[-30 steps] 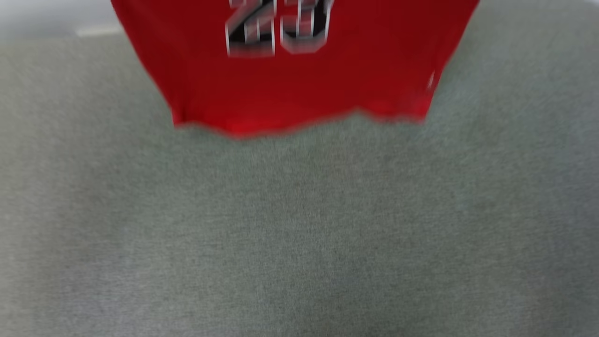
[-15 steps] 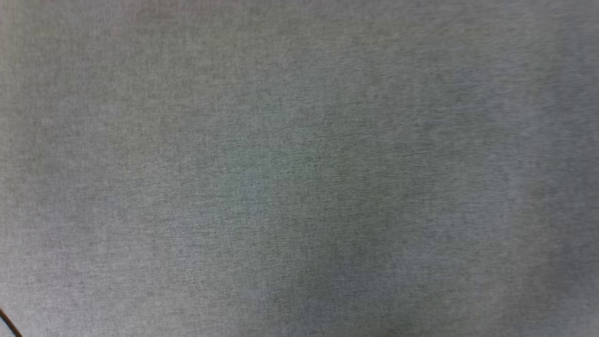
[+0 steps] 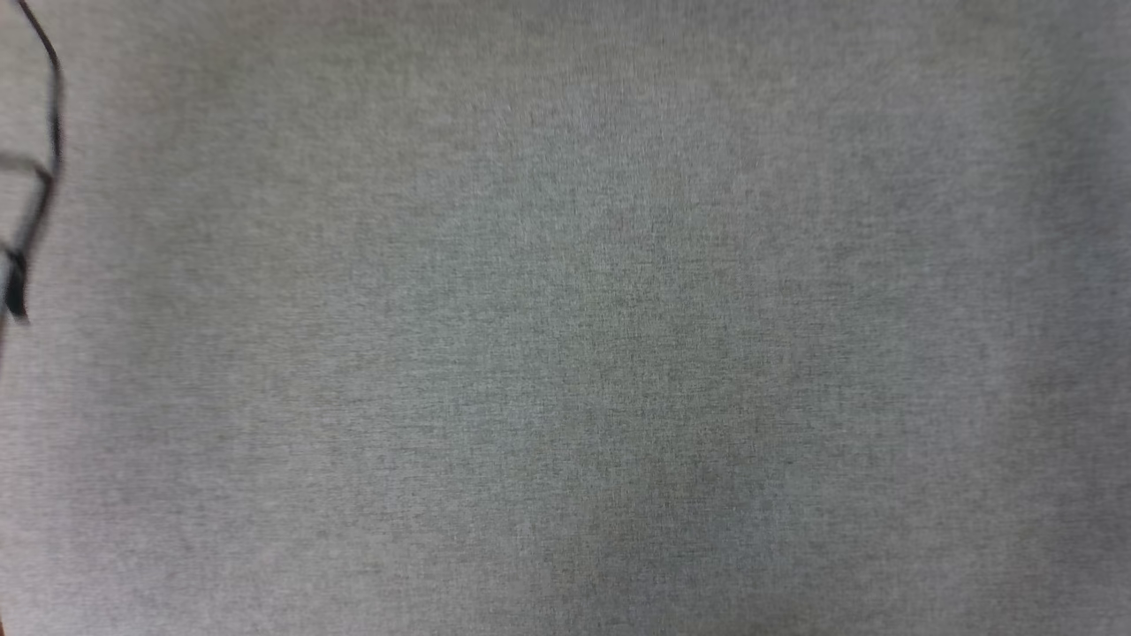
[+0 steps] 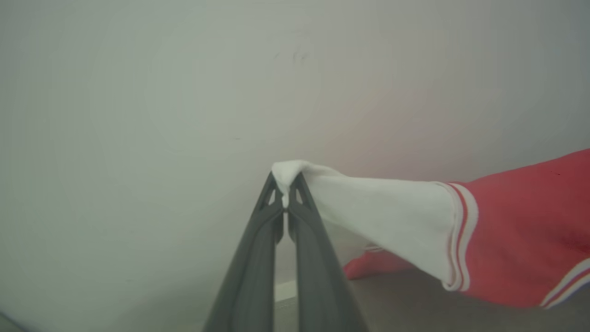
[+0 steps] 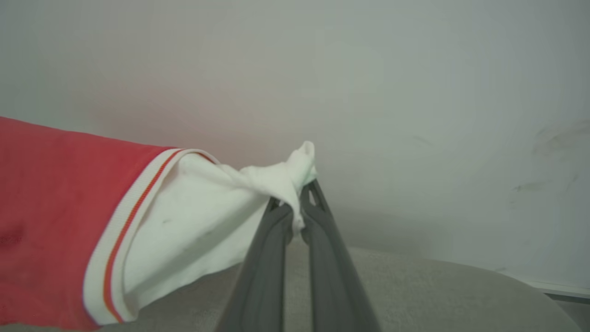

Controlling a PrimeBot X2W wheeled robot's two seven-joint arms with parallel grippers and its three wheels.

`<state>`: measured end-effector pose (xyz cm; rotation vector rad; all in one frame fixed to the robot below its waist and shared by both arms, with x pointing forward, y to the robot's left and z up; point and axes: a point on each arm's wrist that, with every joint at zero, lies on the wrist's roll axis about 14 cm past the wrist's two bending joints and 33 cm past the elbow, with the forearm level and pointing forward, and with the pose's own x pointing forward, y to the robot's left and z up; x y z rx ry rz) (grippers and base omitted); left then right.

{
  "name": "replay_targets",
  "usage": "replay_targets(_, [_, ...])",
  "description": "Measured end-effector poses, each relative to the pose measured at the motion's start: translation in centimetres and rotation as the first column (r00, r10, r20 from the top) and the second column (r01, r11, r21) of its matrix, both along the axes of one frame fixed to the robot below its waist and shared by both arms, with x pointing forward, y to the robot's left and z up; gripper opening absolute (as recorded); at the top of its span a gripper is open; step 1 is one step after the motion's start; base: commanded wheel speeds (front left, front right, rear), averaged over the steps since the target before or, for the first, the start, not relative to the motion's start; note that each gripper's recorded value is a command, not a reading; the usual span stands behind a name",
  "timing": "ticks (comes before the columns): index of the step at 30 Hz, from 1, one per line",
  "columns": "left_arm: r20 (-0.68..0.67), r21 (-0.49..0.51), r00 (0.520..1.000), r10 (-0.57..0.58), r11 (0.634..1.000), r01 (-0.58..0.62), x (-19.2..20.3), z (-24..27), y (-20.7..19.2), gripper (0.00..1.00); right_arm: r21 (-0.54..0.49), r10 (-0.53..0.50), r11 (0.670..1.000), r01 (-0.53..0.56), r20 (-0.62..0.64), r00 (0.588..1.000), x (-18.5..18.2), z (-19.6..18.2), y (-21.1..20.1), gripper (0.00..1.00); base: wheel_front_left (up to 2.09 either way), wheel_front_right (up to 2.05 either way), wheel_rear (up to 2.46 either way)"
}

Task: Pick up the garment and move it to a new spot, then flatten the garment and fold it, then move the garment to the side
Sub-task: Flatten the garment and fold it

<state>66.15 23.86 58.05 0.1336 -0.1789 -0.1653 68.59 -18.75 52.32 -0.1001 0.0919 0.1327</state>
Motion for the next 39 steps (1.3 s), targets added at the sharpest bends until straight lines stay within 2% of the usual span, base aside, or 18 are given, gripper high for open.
replay_targets(5, [-0.135, -0.004, 0.991, 0.014, 1.0, -0.015, -4.4, -4.6, 0.9, 0.0, 0.0, -0.004, 1.0, 0.005, -0.134, 0.991, -3.8, -3.4, -1.0, 0.0, 0.0, 0.0, 0.0])
replay_targets(13, [-0.328, 0.013, 0.943, 0.061, 0.998, -0.06, -12.7, -8.9, 3.5, 0.0, 0.037, -0.015, 0.999, 0.028, -0.316, 0.949, -10.7, -5.8, -3.1, 0.0, 0.0, 0.0, 0.0])
replay_targets(24, [-0.548, 0.003, 0.835, 0.048, 0.998, -0.055, -23.8, -12.5, 3.6, 0.0, 0.099, 0.005, 0.994, 0.049, -0.486, 0.874, -19.9, -7.2, -4.5, 0.0, 0.0, 0.0, 0.0])
replay_targets(28, [-0.629, -0.008, 0.777, 0.027, 0.999, -0.041, -28.4, -13.5, 3.0, 0.0, 0.125, 0.014, 0.99, 0.064, -0.538, 0.843, -23.7, -7.7, -4.9, 0.0, 0.0, 0.0, 0.0])
replay_targets(39, [-0.746, -0.073, 0.665, -0.021, 0.996, -0.051, -36.6, -14.9, 1.4, 0.0, 0.169, 0.028, 0.98, 0.11, -0.656, 0.754, -31.7, -8.9, -6.2, 0.0, 0.0, 0.0, 0.0])
